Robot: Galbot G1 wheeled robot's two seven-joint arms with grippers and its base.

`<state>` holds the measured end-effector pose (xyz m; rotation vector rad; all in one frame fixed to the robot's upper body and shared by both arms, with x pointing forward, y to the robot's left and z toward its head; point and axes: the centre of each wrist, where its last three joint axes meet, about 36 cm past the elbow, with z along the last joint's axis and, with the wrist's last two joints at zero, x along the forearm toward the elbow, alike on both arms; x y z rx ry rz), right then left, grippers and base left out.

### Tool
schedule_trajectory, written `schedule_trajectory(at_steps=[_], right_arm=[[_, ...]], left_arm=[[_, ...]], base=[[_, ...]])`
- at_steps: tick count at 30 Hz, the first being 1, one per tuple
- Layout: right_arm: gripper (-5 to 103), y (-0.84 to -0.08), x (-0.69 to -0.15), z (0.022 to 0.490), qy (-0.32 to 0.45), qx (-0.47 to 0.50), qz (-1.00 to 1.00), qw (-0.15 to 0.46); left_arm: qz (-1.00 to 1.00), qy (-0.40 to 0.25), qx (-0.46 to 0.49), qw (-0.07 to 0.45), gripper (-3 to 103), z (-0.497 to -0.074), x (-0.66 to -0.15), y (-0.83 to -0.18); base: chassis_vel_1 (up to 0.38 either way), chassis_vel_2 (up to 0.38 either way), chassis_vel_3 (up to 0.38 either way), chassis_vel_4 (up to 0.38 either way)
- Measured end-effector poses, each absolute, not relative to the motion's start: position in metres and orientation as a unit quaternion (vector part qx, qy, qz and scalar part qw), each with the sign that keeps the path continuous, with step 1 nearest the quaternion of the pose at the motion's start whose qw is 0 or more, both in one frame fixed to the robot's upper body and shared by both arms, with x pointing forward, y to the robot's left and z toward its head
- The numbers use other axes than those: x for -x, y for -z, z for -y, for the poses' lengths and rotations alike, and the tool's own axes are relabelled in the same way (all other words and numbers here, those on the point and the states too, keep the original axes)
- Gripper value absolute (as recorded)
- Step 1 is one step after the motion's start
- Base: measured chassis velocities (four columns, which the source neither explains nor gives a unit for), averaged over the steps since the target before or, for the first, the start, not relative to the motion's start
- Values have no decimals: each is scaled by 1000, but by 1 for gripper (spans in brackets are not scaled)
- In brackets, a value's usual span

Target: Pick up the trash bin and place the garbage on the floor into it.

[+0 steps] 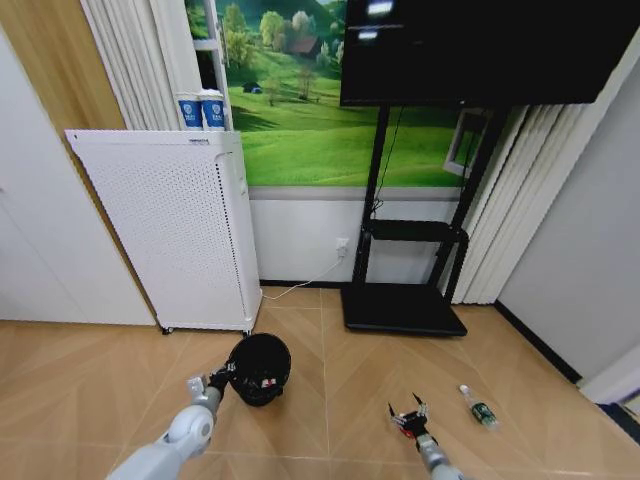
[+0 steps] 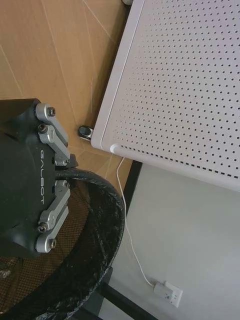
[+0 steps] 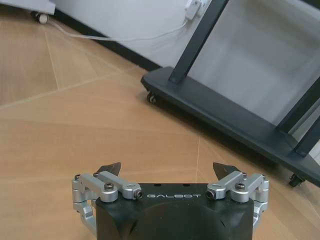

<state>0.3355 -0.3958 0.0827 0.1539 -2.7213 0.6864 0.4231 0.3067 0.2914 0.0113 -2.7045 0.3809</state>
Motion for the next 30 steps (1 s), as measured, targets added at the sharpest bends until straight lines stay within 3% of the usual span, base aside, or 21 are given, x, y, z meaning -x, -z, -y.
schedule_trajectory(at_steps=[30], right_arm=[[100,-58,-337,376,-222,-28,946,236]], left_arm=[[968,-144,8,207,7,-297,-429,-285]], base=[[0,0,0,0]])
